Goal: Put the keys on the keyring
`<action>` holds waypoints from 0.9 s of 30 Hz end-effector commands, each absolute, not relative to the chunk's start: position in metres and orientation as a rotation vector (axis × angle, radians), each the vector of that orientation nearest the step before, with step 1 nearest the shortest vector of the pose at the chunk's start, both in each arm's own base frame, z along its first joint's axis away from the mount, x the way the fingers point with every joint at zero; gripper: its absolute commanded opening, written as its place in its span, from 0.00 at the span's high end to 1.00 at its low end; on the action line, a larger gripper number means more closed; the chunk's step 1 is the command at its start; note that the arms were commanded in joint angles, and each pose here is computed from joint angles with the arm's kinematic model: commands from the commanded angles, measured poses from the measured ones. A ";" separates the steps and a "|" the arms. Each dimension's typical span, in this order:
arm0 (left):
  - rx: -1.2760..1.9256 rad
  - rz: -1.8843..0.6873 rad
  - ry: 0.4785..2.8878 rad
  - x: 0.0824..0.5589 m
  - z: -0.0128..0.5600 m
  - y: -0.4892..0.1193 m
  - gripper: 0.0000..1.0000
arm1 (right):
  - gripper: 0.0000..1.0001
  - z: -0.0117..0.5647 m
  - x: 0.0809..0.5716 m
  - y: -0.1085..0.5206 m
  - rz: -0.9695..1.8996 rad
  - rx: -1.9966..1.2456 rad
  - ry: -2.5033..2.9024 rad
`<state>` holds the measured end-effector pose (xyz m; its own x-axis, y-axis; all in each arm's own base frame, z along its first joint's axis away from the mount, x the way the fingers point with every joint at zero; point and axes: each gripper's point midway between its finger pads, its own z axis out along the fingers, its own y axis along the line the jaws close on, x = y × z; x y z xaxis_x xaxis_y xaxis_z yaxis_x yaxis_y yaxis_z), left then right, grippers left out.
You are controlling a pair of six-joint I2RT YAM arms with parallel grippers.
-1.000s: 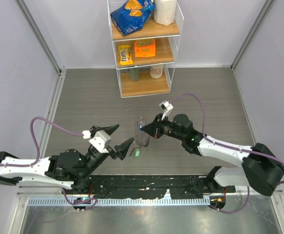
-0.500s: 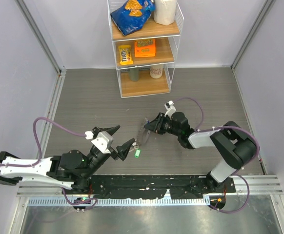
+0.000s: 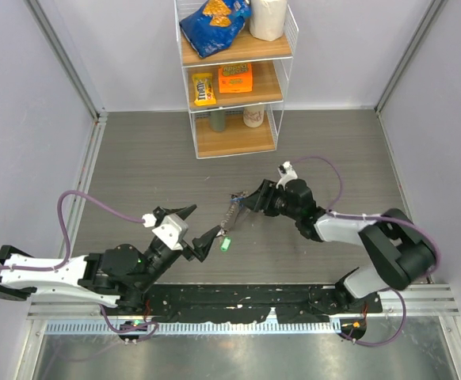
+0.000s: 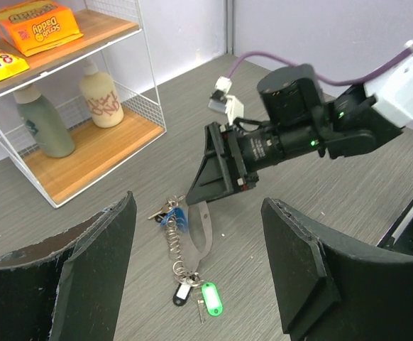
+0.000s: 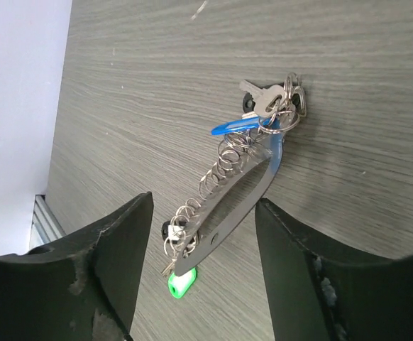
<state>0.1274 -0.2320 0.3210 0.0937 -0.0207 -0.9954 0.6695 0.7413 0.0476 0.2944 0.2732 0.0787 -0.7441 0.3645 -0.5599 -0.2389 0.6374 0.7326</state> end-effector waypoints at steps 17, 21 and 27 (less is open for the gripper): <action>0.539 -0.510 1.457 0.134 0.327 -0.216 0.17 | 0.05 0.217 0.281 0.180 0.612 -0.053 1.879; 0.563 -0.482 1.470 0.134 0.326 -0.219 0.07 | 0.05 0.258 0.273 0.167 0.581 -0.070 1.781; 0.606 -0.457 1.481 0.133 0.328 -0.229 0.00 | 0.04 0.296 0.266 0.153 0.540 -0.059 1.740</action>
